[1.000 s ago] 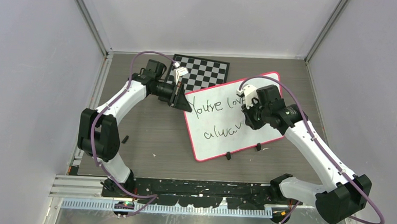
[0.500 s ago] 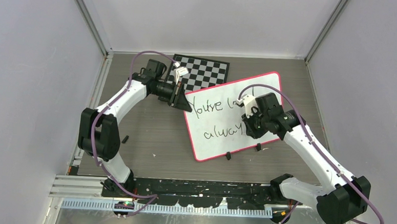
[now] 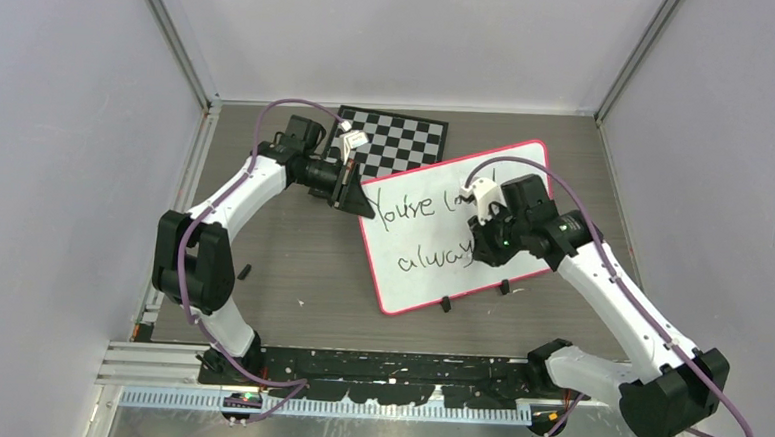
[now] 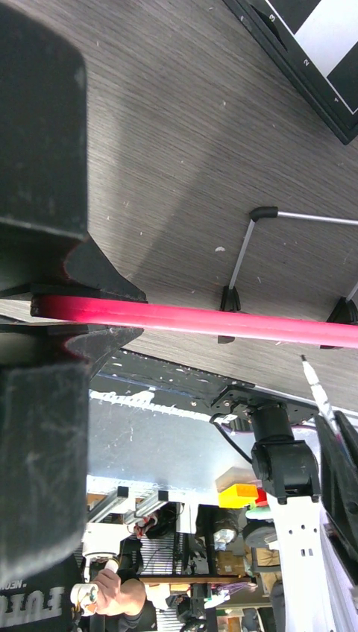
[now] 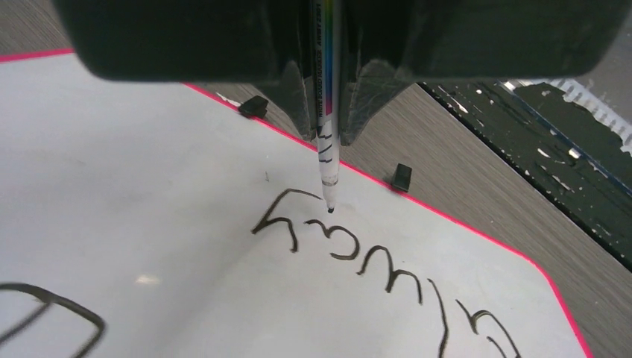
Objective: Write a sentence on the whiteboard
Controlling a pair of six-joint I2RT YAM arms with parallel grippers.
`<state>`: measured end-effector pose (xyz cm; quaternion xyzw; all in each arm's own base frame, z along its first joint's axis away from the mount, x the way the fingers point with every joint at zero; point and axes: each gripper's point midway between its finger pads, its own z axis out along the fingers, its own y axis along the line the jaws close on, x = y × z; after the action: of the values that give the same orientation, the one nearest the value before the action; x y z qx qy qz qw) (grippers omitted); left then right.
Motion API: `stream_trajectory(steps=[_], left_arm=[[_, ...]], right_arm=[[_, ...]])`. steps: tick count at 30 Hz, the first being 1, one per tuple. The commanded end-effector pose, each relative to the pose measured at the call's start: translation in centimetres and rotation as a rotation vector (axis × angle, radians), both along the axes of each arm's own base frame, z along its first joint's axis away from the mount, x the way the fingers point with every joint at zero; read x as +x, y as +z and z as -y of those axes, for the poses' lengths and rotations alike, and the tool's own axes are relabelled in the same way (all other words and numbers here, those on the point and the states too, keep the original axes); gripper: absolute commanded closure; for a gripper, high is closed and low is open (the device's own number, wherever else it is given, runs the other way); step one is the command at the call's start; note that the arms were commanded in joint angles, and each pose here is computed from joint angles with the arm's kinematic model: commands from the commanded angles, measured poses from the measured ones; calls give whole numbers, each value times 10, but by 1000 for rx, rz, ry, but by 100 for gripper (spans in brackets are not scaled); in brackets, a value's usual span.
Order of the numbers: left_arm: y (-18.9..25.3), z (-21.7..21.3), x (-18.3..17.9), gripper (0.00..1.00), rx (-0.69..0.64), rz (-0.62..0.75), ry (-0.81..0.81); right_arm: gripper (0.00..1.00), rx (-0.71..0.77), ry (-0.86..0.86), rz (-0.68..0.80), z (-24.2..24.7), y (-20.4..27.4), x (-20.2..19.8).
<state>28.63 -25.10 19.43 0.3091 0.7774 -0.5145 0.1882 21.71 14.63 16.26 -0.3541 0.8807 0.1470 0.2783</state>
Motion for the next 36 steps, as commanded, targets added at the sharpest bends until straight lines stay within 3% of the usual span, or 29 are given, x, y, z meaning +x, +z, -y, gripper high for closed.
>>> stream_trajectory(steps=[1,6,17,28,36], left_arm=[[-13,1,12,100,57,39,13],[-13,2,12,100,51,40,9],[-16,3,12,100,42,36,6],[-17,3,13,100,43,35,5],[-17,3,12,100,45,40,3]], right_arm=[[100,23,-96,93,20,31,14],[100,-2,-207,111,46,35,34],[100,-36,-248,139,49,28,59],[100,10,-186,71,36,20,48],[100,-59,-178,53,47,6,41]])
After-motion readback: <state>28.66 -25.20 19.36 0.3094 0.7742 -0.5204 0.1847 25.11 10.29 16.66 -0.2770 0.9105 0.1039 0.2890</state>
